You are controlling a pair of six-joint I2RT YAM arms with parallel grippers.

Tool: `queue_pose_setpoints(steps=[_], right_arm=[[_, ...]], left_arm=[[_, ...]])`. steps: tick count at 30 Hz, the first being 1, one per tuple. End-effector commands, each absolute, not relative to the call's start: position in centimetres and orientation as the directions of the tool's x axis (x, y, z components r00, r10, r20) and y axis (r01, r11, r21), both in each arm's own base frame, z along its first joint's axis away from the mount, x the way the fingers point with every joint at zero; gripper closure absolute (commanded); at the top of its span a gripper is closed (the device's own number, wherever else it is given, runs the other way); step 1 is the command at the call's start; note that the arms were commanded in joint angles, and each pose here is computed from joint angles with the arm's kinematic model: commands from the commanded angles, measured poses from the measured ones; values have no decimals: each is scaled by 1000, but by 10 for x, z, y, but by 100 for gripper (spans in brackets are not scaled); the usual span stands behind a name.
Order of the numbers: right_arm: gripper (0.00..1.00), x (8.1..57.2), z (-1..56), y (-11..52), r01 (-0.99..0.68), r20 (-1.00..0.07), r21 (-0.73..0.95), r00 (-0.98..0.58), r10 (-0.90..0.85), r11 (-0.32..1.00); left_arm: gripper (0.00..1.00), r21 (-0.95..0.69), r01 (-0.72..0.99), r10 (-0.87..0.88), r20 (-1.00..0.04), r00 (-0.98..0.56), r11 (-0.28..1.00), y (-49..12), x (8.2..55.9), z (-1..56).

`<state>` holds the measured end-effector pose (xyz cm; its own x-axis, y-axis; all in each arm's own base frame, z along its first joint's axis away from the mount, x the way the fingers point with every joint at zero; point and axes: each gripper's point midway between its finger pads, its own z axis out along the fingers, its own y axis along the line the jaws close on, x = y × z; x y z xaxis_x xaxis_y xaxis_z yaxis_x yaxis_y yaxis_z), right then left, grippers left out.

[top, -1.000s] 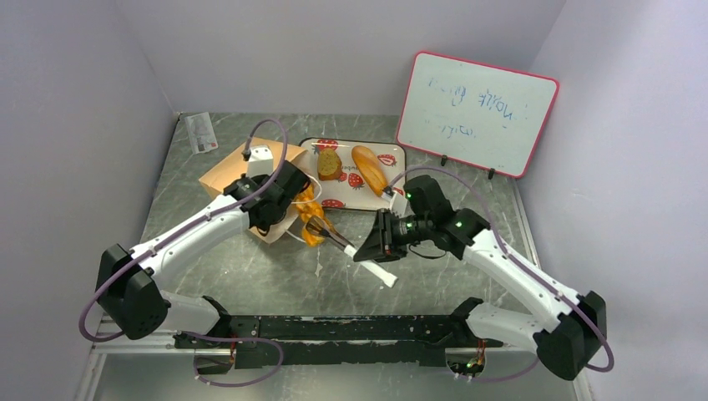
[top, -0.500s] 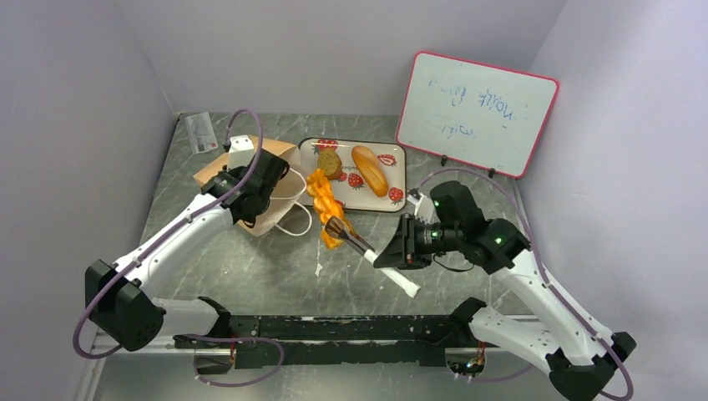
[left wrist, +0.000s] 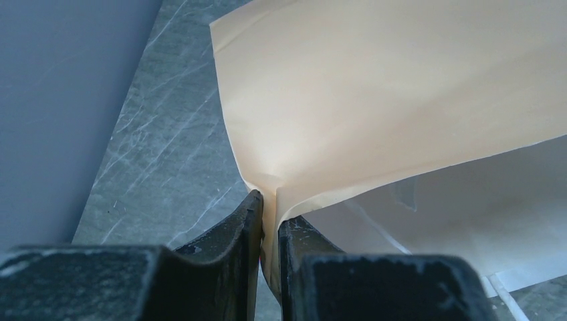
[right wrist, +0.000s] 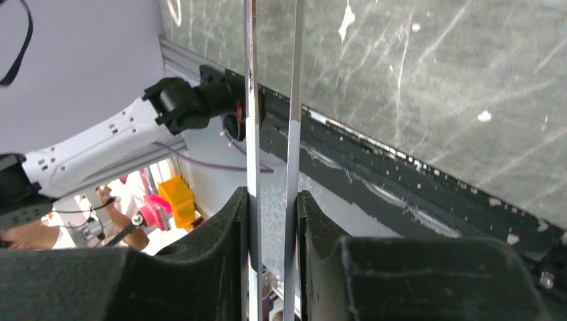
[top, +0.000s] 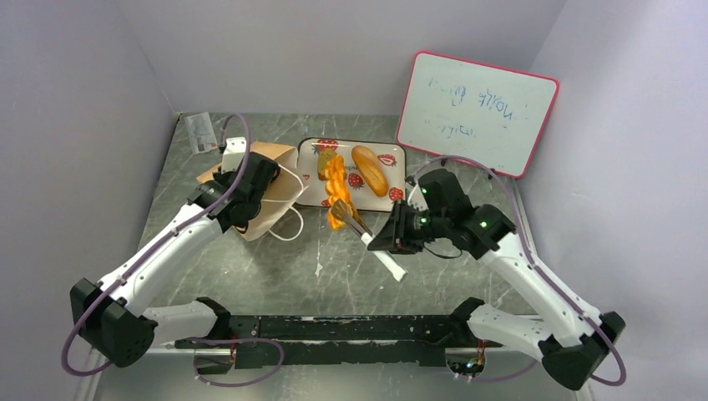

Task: Take the fake bread out of the paper bag
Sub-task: Place the fake bread in the container.

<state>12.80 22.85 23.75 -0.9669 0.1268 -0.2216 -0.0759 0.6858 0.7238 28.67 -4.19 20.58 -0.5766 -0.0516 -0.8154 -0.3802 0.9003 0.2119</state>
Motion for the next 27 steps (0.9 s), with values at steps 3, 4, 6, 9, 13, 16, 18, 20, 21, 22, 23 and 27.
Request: queue_pose_setpoints(steps=[3,4,6,9,13,16,18,20,21,22,23,27], right_arm=[[100,190,239,266,-184,-358,734,-923,142,654],[100,199,235,272,-188,-363,731,-921,141,656],[100,217,222,285,-182,-356,732,-924,140,656],[100,241,209,304,-181,-357,741,-922,150,647],[100,270,191,325,-186,-368,745,-916,161,641],[100,285,179,338,-192,-367,749,-917,156,634],[100,293,171,344,-190,-367,749,-917,159,635],[100,298,162,347,-177,-358,748,-919,164,640],[100,300,157,348,-168,-352,745,-921,166,646],[100,301,152,348,-159,-346,741,-923,169,652],[100,301,148,348,-151,-341,740,-924,172,655],[92,296,132,346,-116,-305,743,-936,178,660]], left_arm=[[93,142,-355,-78,-840,-537,924,-45,285,220],[93,141,-353,-77,-839,-538,925,-45,283,220],[93,138,-347,-78,-837,-542,928,-45,282,221],[93,132,-344,-81,-837,-541,930,-44,280,223],[93,126,-338,-81,-839,-538,933,-43,277,225],[93,128,-336,-80,-837,-542,933,-42,274,224],[93,131,-335,-79,-834,-545,933,-41,272,222],[93,130,-333,-79,-834,-546,934,-41,272,221],[93,129,-332,-79,-834,-547,934,-42,272,221],[93,129,-332,-79,-833,-547,935,-42,272,220],[93,129,-333,-80,-833,-547,934,-42,272,220],[93,133,-332,-78,-831,-551,934,-43,274,219]])
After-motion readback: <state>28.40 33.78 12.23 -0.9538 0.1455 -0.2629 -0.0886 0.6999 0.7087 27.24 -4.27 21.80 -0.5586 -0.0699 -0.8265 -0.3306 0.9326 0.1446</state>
